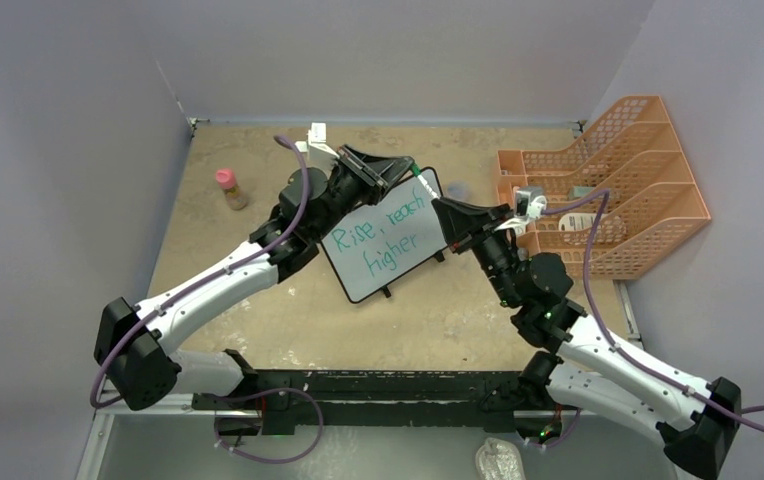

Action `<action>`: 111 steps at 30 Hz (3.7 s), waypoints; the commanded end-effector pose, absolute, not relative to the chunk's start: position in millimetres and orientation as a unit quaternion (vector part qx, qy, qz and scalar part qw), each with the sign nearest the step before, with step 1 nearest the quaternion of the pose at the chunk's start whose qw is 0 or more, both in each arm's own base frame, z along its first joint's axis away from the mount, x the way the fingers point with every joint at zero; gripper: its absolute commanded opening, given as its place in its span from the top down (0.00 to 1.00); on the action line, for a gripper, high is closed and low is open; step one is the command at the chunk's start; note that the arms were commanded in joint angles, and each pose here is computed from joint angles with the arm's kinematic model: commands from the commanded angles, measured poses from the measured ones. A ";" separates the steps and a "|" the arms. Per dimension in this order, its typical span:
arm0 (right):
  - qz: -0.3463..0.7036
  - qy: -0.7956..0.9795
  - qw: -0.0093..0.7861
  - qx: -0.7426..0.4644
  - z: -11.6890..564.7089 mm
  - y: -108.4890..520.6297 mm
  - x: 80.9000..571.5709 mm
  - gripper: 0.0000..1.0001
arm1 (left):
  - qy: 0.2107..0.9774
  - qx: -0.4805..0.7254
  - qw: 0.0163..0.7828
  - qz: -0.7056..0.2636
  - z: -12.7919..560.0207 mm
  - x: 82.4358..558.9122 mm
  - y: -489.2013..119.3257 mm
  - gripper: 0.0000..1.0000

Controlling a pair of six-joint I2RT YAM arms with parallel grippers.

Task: Write a sentence on the whiteboard
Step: Close the whiteboard marker at the center of the board.

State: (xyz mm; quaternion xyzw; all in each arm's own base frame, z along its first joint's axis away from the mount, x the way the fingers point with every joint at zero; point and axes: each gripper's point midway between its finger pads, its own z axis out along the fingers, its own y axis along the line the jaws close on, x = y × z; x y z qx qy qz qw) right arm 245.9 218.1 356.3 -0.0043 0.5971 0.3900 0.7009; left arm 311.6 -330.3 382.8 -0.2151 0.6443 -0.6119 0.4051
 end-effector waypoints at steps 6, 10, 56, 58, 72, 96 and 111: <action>0.410 0.506 0.757 0.060 404.9 199.6 252.2 1.00 | 0.597 -0.119 0.433 -0.665 447.9 291.1 -343.2 1.00; 0.424 0.490 0.758 0.076 411.5 200.7 254.6 1.00 | 0.588 -0.090 0.448 -0.668 456.9 285.6 -343.9 1.00; 0.513 0.422 0.742 0.096 452.7 208.1 241.8 1.00 | 0.538 0.138 0.433 -0.710 469.7 292.7 -315.0 0.47; 0.514 0.421 0.741 0.098 453.2 207.3 241.4 1.00 | 0.529 0.148 0.431 -0.716 474.3 289.6 -315.6 0.47; 0.533 0.426 0.727 0.074 450.7 223.3 240.3 1.00 | 0.530 0.120 0.435 -0.718 483.0 297.0 -316.6 0.46; 0.544 0.417 0.724 0.069 456.7 227.6 239.1 1.00 | 0.521 0.074 0.424 -0.737 487.2 279.9 -327.0 1.00; 0.553 0.380 0.739 0.057 488.2 229.3 235.1 1.00 | 0.501 0.123 0.416 -0.749 486.6 217.0 -350.7 1.00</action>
